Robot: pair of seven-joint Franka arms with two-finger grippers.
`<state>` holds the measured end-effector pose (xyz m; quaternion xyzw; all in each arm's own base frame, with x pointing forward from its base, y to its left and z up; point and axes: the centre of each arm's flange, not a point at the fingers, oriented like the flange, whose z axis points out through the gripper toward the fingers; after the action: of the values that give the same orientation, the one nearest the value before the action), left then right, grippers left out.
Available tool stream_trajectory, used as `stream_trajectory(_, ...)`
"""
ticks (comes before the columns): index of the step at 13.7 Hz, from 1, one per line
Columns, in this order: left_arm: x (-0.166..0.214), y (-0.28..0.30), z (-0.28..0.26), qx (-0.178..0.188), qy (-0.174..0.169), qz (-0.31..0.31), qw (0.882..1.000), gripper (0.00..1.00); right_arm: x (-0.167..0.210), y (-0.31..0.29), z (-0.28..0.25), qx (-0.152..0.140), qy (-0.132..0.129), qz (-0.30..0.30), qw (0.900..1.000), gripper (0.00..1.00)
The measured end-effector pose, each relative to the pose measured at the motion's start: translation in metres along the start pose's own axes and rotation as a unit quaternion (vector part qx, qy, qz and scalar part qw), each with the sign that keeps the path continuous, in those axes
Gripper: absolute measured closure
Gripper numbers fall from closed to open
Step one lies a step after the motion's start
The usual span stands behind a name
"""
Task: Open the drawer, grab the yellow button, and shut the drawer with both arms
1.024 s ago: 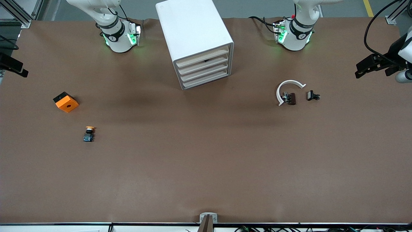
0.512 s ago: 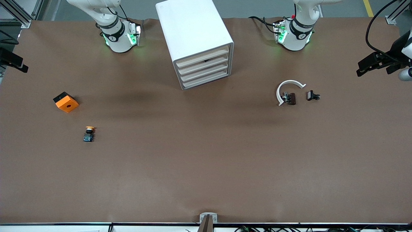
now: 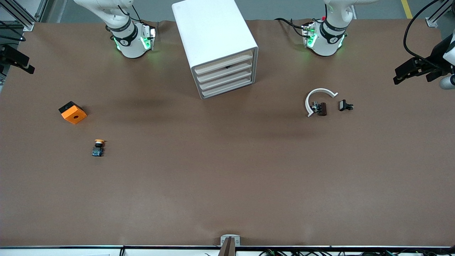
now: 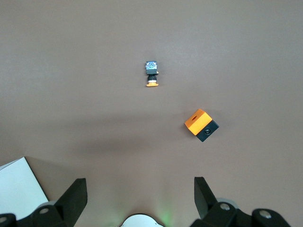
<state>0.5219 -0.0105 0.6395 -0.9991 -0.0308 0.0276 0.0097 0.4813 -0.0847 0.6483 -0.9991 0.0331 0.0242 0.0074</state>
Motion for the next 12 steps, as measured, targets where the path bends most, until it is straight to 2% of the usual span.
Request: stream_trajectory(12,0.000,0.000,-0.003,0.000,0.004,0.000,1.000,0.00,0.002,-0.012,0.000,-0.002,0.003,-0.013,1.000,0.00)
